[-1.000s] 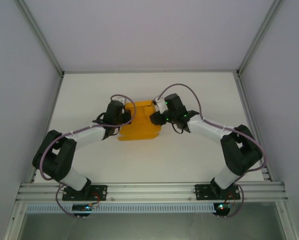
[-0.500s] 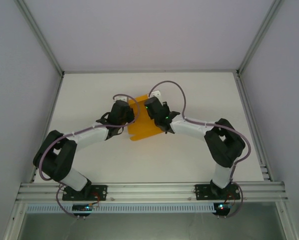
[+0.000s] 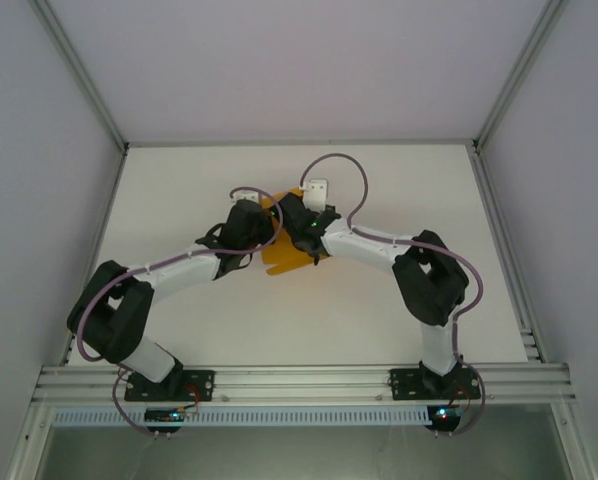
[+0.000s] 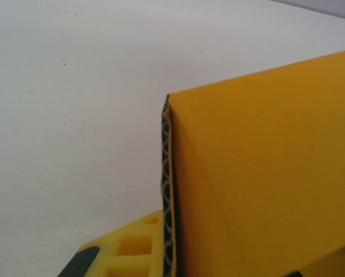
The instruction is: Assemble paper box
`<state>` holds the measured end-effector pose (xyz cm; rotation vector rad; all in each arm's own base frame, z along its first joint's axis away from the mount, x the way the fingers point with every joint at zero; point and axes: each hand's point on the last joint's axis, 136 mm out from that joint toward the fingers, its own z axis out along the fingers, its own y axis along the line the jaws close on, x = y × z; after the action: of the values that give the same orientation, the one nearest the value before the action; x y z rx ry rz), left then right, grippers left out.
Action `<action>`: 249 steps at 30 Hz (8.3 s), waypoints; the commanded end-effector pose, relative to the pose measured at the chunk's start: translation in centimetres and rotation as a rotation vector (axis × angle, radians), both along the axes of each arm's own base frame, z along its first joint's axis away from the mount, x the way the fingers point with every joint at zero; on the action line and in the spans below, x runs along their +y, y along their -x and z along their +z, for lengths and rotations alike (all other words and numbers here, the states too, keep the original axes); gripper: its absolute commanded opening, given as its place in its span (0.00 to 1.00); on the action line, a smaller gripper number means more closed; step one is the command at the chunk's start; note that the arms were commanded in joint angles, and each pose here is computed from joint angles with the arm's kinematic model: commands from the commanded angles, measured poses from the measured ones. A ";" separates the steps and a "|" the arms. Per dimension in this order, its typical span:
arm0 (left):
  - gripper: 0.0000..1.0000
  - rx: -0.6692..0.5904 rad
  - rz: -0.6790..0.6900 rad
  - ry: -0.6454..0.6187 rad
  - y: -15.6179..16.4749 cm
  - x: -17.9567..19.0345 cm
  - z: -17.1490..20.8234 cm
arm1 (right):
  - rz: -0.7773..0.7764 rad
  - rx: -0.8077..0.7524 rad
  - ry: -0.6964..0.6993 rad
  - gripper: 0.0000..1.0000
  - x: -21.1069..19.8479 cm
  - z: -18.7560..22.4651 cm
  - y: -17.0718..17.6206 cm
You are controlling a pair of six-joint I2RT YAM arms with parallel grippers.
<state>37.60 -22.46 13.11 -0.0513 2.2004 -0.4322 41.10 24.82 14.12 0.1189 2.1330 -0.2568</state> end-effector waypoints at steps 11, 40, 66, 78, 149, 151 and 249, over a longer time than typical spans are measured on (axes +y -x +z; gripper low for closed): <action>0.00 0.033 -0.004 0.009 0.5 0.0 0.4 | 0.283 -0.178 -0.053 0.14 -1.0 1.7 -1.0; 0.00 0.042 -0.061 0.001 0.6 -0.8 0.6 | 0.642 -0.135 -0.164 0.41 0.0 3.4 1.6; 0.00 0.285 0.603 -0.156 2.0 10.3 -4.1 | -0.398 -0.158 0.097 0.00 -13.0 1.4 -0.9; 0.00 0.203 0.332 -0.016 0.2 4.8 -2.7 | -0.037 -0.163 -0.153 0.05 -7.3 -0.6 -3.1; 0.36 0.345 -1.033 -1.312 3.8 -7.6 -10.9 | 0.170 0.035 -0.434 0.99 -18.4 4.3 15.2; 0.53 0.321 -1.056 -1.286 4.1 -7.7 -9.7 | 0.179 0.029 -0.438 0.99 -18.3 4.4 15.2; 1.00 -0.186 -0.664 -0.158 6.5 1.1 9.8 | 1.103 0.217 0.236 0.99 0.3 4.4 7.6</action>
<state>32.56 -18.34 23.31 0.5234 2.0768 -0.5676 33.39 24.13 19.69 -0.9304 2.1082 0.1832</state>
